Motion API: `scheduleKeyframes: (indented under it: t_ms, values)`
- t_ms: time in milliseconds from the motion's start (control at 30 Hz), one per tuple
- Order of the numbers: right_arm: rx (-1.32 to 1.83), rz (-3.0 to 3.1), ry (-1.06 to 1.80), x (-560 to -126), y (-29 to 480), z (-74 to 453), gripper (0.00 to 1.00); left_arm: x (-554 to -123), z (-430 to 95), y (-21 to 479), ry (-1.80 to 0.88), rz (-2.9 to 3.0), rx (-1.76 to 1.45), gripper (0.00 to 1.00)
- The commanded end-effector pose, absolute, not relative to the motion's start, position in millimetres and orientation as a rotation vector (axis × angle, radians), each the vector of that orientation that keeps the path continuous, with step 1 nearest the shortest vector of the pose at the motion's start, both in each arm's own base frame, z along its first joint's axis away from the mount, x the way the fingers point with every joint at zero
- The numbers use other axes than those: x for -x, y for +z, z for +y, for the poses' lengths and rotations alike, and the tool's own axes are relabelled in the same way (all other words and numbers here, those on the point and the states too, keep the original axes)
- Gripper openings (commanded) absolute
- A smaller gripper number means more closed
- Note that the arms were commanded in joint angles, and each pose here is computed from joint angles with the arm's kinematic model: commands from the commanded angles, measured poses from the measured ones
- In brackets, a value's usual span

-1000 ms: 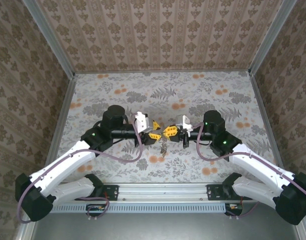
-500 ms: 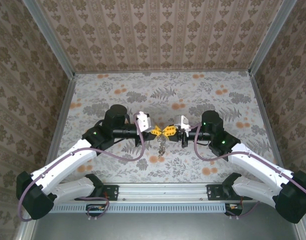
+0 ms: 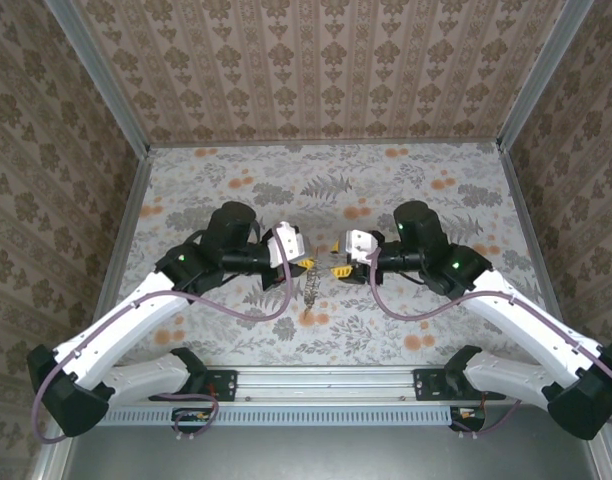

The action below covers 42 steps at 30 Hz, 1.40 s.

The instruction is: Put the keys on the keyring

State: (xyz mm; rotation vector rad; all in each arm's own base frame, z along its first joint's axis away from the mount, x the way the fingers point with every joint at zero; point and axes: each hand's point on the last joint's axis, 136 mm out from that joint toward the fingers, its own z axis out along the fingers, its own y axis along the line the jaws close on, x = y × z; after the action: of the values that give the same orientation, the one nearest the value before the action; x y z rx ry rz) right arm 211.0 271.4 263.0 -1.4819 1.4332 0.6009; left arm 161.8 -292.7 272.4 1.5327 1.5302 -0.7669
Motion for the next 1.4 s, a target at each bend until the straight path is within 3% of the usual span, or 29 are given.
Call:
scheduleKeyframes:
  t_ms: [0,300,767,867,1033,1233,1367]
  values:
    - [1.485,1.465,0.573,-215,259,274,0.44,-157,-294,273,-0.782,1.526,-1.59,0.0]
    - [1.464,1.488,0.615,-218,258,285,0.3,-162,-296,266,-0.767,1.571,-1.599,0.0]
    - [1.5,1.508,0.633,-213,245,295,0.23,-157,-299,264,-0.814,1.546,-1.623,0.0]
    - [1.52,1.508,0.654,-209,244,296,0.08,-157,-300,263,-0.817,1.546,-1.624,0.0]
    - [1.511,1.523,0.693,-207,244,299,0.07,-156,-301,263,-0.823,1.539,-1.622,0.0]
    - [1.516,1.527,0.745,-203,243,303,0.12,-155,-301,261,-0.83,1.533,-1.625,0.0]
    - [1.539,1.54,0.768,-201,243,305,0.0,-154,-301,260,-0.832,1.531,-1.627,0.0]
